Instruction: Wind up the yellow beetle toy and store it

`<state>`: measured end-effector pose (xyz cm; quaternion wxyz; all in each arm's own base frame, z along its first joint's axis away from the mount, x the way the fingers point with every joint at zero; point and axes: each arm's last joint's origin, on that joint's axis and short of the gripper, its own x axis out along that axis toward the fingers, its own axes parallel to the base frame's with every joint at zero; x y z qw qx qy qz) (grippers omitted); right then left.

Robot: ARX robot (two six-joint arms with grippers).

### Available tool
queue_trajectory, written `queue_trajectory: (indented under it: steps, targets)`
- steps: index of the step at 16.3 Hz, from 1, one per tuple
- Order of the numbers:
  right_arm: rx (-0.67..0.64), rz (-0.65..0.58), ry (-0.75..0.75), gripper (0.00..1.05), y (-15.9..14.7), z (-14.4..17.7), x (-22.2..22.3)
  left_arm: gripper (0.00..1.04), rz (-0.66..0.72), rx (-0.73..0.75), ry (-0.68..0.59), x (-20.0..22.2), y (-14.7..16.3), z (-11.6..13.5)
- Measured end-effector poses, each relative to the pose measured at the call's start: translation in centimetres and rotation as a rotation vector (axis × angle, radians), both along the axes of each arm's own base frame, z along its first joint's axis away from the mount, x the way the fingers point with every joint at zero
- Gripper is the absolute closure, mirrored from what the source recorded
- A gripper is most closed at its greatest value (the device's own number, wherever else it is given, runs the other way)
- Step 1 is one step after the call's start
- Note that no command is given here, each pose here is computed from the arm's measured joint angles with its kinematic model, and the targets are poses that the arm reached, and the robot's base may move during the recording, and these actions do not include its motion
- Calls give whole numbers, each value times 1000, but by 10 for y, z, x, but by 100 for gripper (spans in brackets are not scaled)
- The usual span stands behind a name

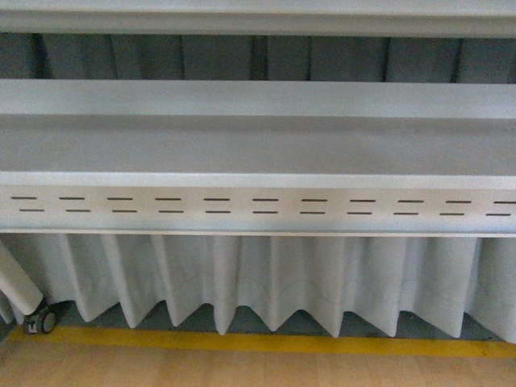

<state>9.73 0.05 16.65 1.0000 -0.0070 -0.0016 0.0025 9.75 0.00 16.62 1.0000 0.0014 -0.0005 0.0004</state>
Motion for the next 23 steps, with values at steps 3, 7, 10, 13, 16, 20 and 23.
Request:
queue_trajectory:
  steps: [3, 7, 10, 13, 16, 20, 23]
  targets:
    - [0, 0, 3, 7, 0, 0, 0, 7, 0, 0, 3, 0, 0, 0]
    - [0, 0, 0, 7, 0, 0, 0, 7, 0, 0, 0, 0, 0, 0]
    - [0, 0, 0, 7, 0, 0, 0, 7, 0, 0, 0, 0, 0, 0]
    - [0, -1, 0, 7, 0, 0, 0, 7, -1, 0, 0, 0, 0, 0]
    - [0, 0, 0, 7, 0, 0, 0, 7, -1, 0, 1, 0, 0, 0]
    - [3, 0, -1, 7, 0, 0, 0, 7, 0, 0, 0, 0, 0, 0]
    - [4, 0, -1, 7, 0, 0, 0, 7, 0, 0, 0, 0, 0, 0]
